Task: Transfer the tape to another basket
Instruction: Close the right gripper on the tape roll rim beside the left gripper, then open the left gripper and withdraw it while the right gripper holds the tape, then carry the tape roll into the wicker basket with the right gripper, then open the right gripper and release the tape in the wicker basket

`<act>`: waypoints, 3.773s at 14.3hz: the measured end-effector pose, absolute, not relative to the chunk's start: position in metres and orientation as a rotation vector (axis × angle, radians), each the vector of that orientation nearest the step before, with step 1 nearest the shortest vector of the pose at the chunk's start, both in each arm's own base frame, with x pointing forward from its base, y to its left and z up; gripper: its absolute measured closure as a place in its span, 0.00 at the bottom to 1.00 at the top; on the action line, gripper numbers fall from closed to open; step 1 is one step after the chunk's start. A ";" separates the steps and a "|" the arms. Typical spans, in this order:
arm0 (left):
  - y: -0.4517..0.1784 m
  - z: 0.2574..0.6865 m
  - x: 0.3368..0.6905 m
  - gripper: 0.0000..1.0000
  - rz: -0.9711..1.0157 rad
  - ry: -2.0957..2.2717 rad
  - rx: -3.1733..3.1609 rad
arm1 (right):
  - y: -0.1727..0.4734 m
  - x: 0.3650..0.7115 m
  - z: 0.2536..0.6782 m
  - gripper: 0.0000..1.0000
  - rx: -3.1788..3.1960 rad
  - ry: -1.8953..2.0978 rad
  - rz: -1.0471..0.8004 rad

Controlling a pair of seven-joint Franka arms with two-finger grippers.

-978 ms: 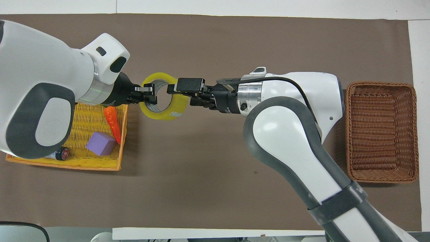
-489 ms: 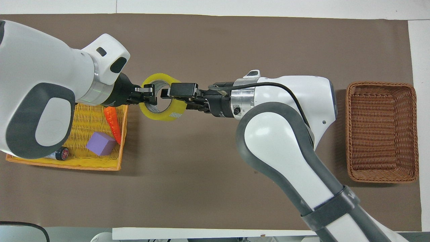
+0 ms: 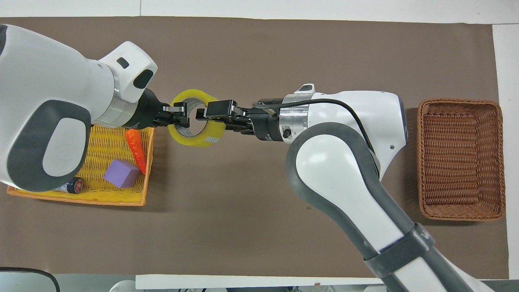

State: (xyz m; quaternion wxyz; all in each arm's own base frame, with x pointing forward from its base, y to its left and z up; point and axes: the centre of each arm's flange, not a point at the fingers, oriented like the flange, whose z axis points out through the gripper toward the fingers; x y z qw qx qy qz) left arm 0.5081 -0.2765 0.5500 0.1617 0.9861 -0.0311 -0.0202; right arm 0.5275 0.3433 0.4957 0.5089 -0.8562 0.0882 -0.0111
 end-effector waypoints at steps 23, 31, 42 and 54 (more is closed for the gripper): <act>-0.041 0.616 0.549 0.00 0.113 -0.045 3.086 | 0.342 0.529 0.493 0.45 -2.066 0.196 -0.038; 0.056 0.615 0.548 0.00 0.118 0.158 3.094 | 0.060 0.588 0.482 0.45 -2.082 0.071 0.006; 0.036 0.614 0.547 0.00 0.075 0.092 3.116 | -0.300 0.504 0.341 0.45 -2.175 0.074 0.016; -0.016 0.605 0.541 0.00 -0.076 -0.092 3.193 | -0.307 0.461 0.298 0.45 -2.235 -0.007 0.154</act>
